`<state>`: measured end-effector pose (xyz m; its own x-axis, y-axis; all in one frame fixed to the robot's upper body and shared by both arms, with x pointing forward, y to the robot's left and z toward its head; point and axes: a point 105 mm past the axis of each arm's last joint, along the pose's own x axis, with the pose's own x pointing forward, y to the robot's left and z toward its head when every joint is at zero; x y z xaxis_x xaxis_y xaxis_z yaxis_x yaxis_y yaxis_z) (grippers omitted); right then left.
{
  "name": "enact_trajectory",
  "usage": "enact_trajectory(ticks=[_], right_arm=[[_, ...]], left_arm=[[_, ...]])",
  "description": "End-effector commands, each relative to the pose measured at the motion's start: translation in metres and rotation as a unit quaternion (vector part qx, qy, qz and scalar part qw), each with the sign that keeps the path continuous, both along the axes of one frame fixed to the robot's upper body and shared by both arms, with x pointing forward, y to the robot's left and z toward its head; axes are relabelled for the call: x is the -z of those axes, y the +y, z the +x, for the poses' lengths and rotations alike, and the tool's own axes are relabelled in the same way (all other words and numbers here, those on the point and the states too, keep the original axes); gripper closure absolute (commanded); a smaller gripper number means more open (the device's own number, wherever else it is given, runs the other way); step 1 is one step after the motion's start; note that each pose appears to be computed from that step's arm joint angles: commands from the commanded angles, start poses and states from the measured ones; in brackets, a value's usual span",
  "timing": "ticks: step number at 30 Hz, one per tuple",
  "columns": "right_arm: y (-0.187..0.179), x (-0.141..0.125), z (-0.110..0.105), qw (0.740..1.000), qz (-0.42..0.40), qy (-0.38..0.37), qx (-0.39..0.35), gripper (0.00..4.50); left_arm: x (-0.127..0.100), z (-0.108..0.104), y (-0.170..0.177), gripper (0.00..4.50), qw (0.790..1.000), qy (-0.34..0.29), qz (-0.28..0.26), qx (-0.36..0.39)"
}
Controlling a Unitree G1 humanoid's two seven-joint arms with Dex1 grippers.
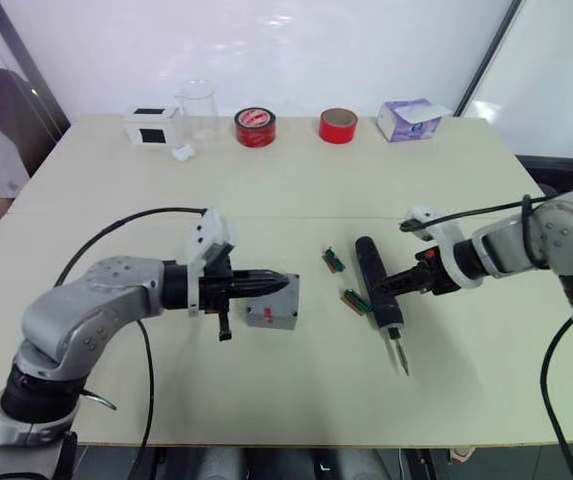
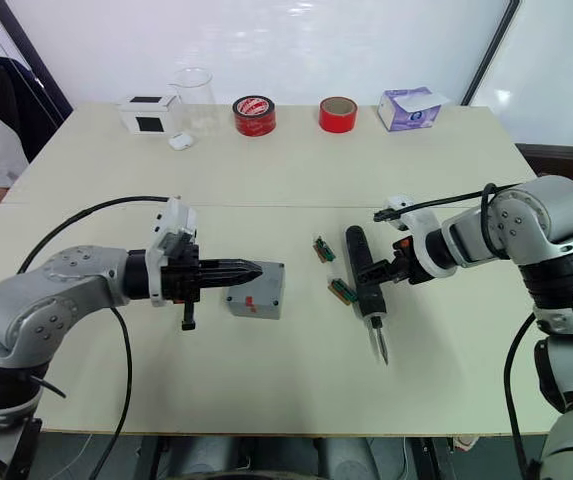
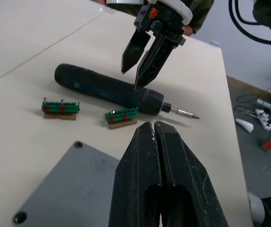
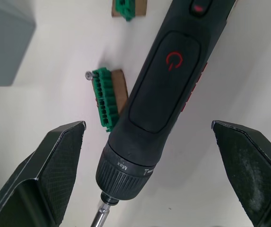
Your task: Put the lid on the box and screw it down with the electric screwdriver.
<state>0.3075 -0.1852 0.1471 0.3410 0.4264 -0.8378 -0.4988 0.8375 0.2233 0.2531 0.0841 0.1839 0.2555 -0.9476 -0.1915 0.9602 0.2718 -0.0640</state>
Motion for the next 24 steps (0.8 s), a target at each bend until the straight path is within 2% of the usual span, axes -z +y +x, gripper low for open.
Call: enact_trajectory(ticks=[1, 7, 18, 24], right_arm=[[0.001, -0.005, -0.005, 1.0, -0.014, -0.003, -0.014, 0.08], [-0.007, 0.011, -0.017, 0.998, -0.051, 0.014, -0.02, 0.08], [-0.006, 0.021, -0.015, 0.998, -0.06, 0.018, -0.011, 0.08], [-0.018, 0.033, -0.015, 0.995, -0.09, 0.031, 0.01, 0.08]], left_arm=[[-0.011, -0.005, -0.001, 4.5, 1.0, -0.027, -0.015, -0.005], [-0.008, -0.007, -0.002, 4.5, 0.999, -0.024, -0.021, -0.015], [-0.006, -0.004, -0.005, 4.5, 0.999, -0.021, -0.027, -0.022], [-0.005, -0.004, -0.006, 4.5, 0.999, -0.021, -0.028, -0.026]])
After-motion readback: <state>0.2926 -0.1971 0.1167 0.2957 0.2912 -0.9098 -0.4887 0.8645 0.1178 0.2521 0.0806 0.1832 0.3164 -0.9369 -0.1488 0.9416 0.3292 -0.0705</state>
